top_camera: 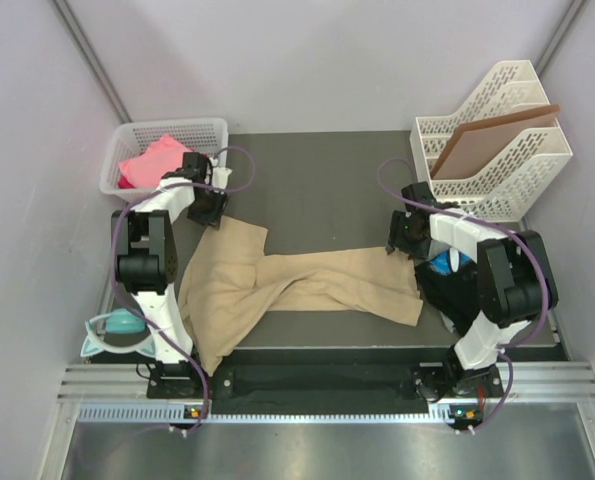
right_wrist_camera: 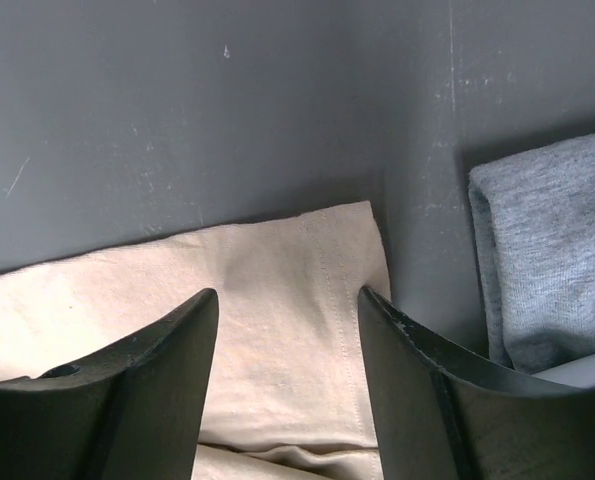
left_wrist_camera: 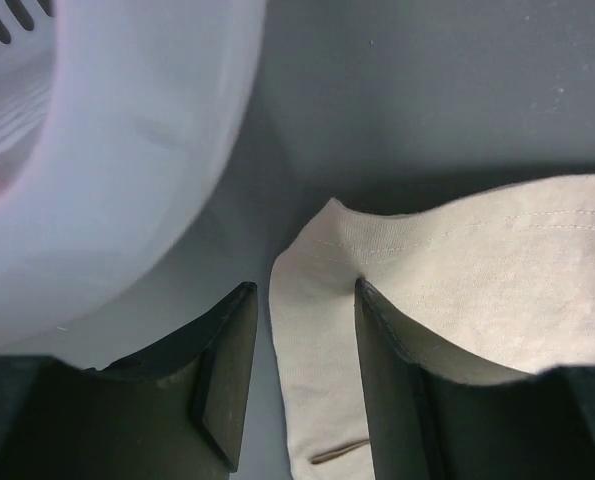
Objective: Fold and stack the t-shirts
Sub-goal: Flatten out the tshirt
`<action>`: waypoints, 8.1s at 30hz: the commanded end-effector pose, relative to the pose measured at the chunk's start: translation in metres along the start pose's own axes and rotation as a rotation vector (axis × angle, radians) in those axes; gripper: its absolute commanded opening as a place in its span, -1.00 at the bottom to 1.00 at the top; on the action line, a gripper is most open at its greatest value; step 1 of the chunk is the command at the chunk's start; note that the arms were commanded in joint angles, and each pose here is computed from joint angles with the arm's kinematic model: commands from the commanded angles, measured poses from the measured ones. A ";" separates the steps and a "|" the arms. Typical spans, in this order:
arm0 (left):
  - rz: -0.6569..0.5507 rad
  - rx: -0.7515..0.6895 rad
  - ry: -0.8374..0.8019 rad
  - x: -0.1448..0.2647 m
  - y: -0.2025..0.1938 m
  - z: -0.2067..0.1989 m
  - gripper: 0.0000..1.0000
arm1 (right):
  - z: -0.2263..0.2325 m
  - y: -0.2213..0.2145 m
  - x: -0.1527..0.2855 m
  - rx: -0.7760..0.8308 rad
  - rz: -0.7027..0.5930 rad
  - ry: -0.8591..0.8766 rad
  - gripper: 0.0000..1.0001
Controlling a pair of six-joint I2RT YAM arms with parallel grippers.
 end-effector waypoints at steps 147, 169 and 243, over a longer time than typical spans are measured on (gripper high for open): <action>-1.129 -0.137 -0.044 0.510 -0.054 -0.048 -0.98 | -0.013 -0.084 0.356 0.151 -0.892 0.360 -1.00; -1.376 -0.177 -0.043 0.579 -0.086 -0.063 -0.85 | -0.020 -0.096 0.459 0.153 -1.086 0.431 -1.00; -0.665 -0.315 0.154 0.232 0.069 0.014 -1.00 | -0.009 0.057 0.168 0.049 -0.542 -0.104 -1.00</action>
Point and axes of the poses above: each gripper's point midway between its finger pads, its own x axis back along the fingers, its own z axis along the line the jaws close on, y = z × x, the point moved 7 cm from there along x, back along the fingers, and after that the axes turned 14 degrees about x, right-handed, at the moved point
